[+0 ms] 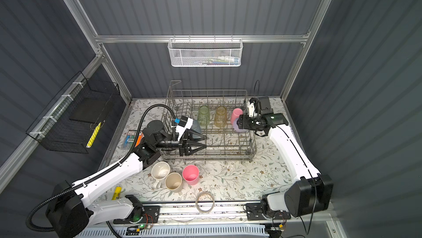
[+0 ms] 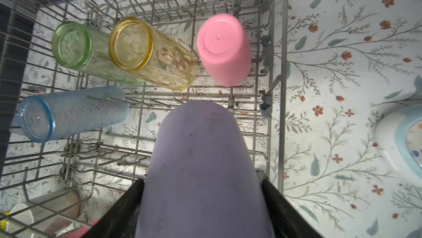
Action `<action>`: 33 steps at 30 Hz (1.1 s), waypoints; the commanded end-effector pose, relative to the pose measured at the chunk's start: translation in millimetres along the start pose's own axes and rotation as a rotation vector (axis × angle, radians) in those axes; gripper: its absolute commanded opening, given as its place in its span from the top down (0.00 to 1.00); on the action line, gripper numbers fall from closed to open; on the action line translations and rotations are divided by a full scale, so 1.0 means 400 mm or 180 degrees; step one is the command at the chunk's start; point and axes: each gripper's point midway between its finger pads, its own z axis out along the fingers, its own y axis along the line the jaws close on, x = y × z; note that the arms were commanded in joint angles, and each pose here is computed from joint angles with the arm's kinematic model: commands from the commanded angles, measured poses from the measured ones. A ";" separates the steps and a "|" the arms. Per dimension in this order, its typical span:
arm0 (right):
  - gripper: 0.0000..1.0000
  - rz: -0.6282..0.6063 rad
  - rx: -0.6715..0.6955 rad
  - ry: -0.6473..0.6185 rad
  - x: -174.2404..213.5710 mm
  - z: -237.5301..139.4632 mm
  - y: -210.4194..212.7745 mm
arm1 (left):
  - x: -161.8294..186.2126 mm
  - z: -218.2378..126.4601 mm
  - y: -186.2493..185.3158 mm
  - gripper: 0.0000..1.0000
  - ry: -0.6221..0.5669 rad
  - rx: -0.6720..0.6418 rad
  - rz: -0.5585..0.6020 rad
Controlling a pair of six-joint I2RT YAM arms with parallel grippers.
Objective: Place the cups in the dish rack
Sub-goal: 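Lower the lavender cup upside down into the rack beside the pink cup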
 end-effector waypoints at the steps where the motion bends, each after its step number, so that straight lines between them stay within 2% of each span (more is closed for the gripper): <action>1: 0.51 -0.0115 0.0256 0.0023 -0.014 0.003 -0.022 | 0.011 -0.009 -0.004 0.48 0.0030 -0.0031 0.0066; 22: 0.48 -0.0186 0.0509 0.0268 -0.021 0.118 -0.052 | 0.037 -0.005 0.007 0.48 0.0117 -0.0036 0.0047; 33: 0.48 -0.0174 0.0559 0.0293 -0.031 0.140 -0.058 | 0.042 -0.007 0.010 0.49 0.0135 -0.0064 0.0060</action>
